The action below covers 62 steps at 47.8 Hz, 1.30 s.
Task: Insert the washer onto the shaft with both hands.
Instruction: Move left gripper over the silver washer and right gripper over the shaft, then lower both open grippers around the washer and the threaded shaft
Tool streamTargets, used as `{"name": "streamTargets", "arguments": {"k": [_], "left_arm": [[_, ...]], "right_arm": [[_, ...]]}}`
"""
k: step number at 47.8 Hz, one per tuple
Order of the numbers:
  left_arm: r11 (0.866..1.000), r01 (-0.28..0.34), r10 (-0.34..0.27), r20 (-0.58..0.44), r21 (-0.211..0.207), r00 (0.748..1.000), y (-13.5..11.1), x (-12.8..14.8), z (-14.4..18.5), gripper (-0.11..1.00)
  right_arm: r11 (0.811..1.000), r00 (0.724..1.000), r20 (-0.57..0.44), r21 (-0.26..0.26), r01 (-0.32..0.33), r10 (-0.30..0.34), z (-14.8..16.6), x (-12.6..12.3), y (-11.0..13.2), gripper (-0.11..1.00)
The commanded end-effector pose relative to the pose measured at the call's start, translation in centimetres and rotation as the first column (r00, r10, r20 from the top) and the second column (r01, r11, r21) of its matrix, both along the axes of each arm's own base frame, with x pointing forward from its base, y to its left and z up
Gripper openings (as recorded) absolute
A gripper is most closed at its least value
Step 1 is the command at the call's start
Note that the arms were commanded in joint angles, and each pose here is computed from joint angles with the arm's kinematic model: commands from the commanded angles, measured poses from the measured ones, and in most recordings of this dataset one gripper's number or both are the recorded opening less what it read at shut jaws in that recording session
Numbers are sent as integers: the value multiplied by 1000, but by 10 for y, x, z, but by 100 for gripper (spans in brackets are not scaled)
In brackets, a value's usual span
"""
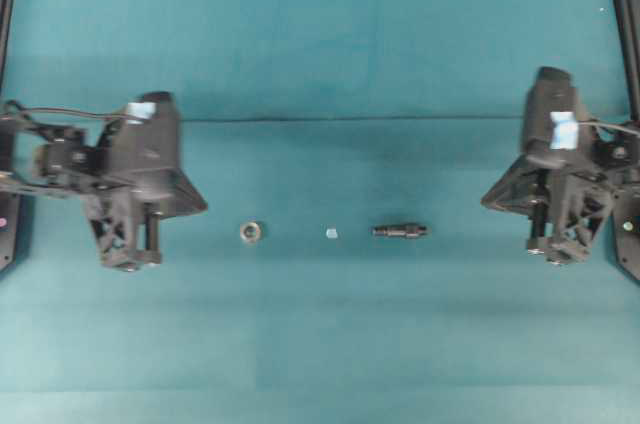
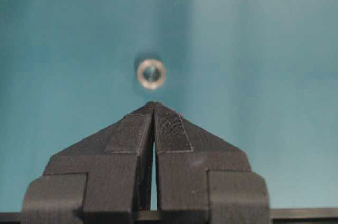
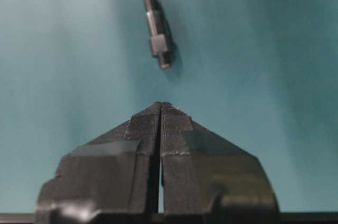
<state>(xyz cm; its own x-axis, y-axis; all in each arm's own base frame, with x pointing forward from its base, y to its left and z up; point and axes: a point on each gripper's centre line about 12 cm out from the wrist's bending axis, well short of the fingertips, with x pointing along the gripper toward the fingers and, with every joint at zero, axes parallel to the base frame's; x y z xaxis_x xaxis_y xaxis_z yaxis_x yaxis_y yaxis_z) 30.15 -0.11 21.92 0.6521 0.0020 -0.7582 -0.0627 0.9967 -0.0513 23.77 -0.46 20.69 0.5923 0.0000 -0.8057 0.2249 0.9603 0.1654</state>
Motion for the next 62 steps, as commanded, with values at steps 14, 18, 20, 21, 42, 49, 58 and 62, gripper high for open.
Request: {"name": "streamTargets", "arguments": {"k": [14,18,20,21,42,49,58,62], "left_arm": [[1000,14,-13,-81,14,997,0,29,-10,2],[999,29,-27,-103,23,994,0,35,-16,2],[999,42,-38,-109,32,993,0,39,-18,2],[998,51,-47,-116,37,992,-1,40,-20,2],[995,87,-78,-146,55,986,-2,51,-33,2],[994,90,-82,-130,59,988,-2,51,-36,2],[995,86,-77,-152,54,985,-2,53,-48,2],[996,79,-70,-161,49,985,-2,53,-52,3]], "right_arm": [[986,977,-161,-77,-150,137,-5,41,1,-10],[975,960,-215,-87,-204,181,-10,52,2,-10],[971,952,-232,-90,-223,198,-11,57,3,-10],[968,949,-238,-91,-232,205,-11,60,4,-10],[953,939,-238,-112,-280,248,-30,84,9,-10],[953,951,-186,-128,-274,248,-42,85,8,-10],[953,945,-208,-115,-279,252,-51,83,11,-8],[954,946,-206,-114,-276,249,-52,84,11,-1]]}}
